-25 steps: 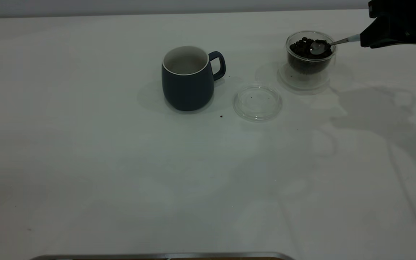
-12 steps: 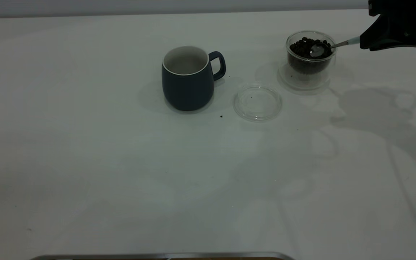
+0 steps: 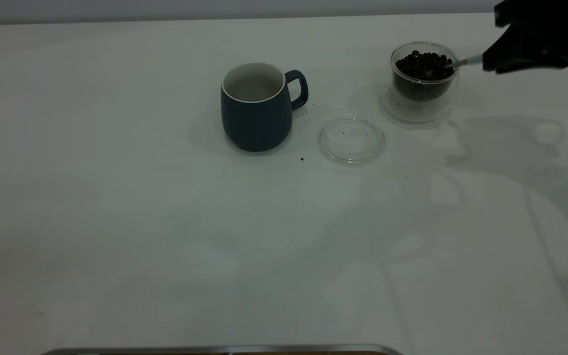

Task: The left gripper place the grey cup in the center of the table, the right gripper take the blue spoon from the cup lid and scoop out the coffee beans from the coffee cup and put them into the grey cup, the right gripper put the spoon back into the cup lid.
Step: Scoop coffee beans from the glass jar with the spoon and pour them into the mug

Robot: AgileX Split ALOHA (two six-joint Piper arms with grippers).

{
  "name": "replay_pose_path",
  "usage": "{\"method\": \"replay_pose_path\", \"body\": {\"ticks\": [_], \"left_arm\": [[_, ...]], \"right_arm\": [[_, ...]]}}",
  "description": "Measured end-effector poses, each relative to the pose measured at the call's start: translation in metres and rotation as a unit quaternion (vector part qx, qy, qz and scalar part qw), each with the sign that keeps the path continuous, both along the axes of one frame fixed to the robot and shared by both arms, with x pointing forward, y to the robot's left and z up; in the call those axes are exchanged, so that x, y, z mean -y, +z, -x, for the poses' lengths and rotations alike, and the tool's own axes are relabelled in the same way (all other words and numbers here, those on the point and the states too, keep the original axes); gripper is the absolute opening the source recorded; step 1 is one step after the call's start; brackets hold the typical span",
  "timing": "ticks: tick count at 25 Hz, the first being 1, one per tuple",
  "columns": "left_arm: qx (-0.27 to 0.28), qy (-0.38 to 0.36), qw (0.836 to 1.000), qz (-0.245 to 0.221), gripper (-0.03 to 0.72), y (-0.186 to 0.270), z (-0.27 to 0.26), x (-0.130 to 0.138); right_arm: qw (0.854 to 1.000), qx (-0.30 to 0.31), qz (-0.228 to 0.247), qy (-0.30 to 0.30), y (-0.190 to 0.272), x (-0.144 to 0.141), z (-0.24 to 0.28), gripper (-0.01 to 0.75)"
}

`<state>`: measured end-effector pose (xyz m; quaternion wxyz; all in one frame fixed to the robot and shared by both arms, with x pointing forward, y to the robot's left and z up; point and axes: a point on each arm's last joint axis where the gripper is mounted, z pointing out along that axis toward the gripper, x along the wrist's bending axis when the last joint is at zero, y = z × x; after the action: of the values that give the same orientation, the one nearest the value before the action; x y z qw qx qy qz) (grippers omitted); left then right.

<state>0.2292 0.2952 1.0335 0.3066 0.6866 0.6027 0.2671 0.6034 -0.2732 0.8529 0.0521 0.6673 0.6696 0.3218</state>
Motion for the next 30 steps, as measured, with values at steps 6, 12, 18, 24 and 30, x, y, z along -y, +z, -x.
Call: {"method": "replay_pose_path", "body": {"ticks": [6, 12, 18, 24, 30], "left_arm": [[0.0, 0.0, 1.0, 0.0, 0.592, 0.0, 0.0, 0.0], [0.0, 0.0, 1.0, 0.0, 0.592, 0.0, 0.0, 0.0], [0.0, 0.0, 1.0, 0.0, 0.592, 0.0, 0.0, 0.0], [0.0, 0.0, 1.0, 0.0, 0.592, 0.0, 0.0, 0.0], [0.0, 0.0, 1.0, 0.0, 0.592, 0.0, 0.0, 0.0]], "right_arm": [[0.999, -0.007, -0.041, -0.002, 0.0, -0.002, 0.001, 0.113], [0.995, -0.013, -0.097, -0.022, 0.003, 0.014, 0.001, 0.113], [0.986, -0.034, -0.157, -0.035, -0.007, 0.027, 0.004, 0.113], [0.977, -0.051, -0.202, -0.047, -0.018, 0.035, 0.008, 0.112], [0.967, -0.057, -0.242, -0.057, -0.024, 0.038, 0.009, 0.112]]}}
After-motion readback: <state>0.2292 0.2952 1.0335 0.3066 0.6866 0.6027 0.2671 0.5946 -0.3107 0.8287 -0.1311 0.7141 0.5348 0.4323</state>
